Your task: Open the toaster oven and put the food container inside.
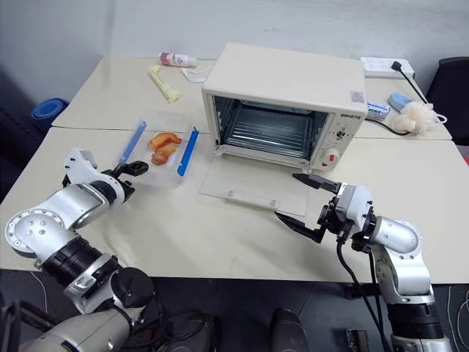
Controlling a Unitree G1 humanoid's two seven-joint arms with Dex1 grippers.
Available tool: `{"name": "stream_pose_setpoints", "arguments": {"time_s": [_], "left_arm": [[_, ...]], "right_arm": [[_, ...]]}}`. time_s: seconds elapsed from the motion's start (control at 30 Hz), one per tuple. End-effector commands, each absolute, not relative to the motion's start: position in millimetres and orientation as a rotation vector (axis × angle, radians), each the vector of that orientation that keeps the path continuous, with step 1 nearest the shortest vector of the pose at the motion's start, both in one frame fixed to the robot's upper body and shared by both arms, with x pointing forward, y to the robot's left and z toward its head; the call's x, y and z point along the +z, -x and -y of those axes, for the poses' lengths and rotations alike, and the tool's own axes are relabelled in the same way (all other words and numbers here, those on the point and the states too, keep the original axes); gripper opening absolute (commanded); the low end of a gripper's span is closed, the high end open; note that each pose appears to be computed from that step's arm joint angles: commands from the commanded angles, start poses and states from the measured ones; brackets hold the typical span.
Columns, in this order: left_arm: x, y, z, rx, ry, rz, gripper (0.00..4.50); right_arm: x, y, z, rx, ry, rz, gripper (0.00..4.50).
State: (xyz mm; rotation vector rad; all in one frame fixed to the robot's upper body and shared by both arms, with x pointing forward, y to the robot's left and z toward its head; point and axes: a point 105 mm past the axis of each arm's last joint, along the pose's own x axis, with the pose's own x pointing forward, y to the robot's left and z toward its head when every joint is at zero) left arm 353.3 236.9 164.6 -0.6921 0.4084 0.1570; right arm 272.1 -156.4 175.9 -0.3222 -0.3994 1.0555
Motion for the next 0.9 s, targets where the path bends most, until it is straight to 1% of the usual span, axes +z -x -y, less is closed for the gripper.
{"name": "stream_pose_setpoints", "arguments": {"time_s": [0.03, 0.27, 0.4, 0.53, 0.6, 0.67, 0.77, 0.9], "left_arm": [[165.2, -358.7, -244.2, 0.187, 0.672, -0.402, 3.35], [170.0, -358.8, -262.0, 0.227, 0.661, -0.38, 1.22], [180.0, -359.0, -282.5, 0.263, 0.622, -0.341, 0.23], [189.4, -359.1, -292.9, 0.259, 0.574, -0.316, 0.22], [204.7, -356.0, -303.8, 0.225, 0.475, -0.307, 0.22], [212.6, -353.7, -304.2, 0.163, 0.397, -0.33, 0.22], [222.6, -351.8, -294.4, 0.056, 0.333, -0.378, 0.22], [241.3, -353.0, -262.4, -0.121, 0.225, -0.425, 0.22]], "right_arm": [[178.8, -268.8, 162.9, 1.034, 0.336, 0.44, 4.5], [168.1, -263.7, 170.3, 1.028, 0.335, 0.438, 4.5], [160.8, -258.7, 174.6, 1.028, 0.337, 0.431, 4.5], [157.2, -256.5, 176.1, 1.031, 0.338, 0.427, 4.5], [153.8, -255.7, 178.1, 1.034, 0.339, 0.419, 4.5], [152.1, -255.3, 179.1, 1.038, 0.342, 0.414, 4.5], [151.1, -255.9, 182.1, 1.036, 0.346, 0.401, 4.5], [150.0, -256.7, 192.0, 1.001, 0.358, 0.376, 4.5]]}}
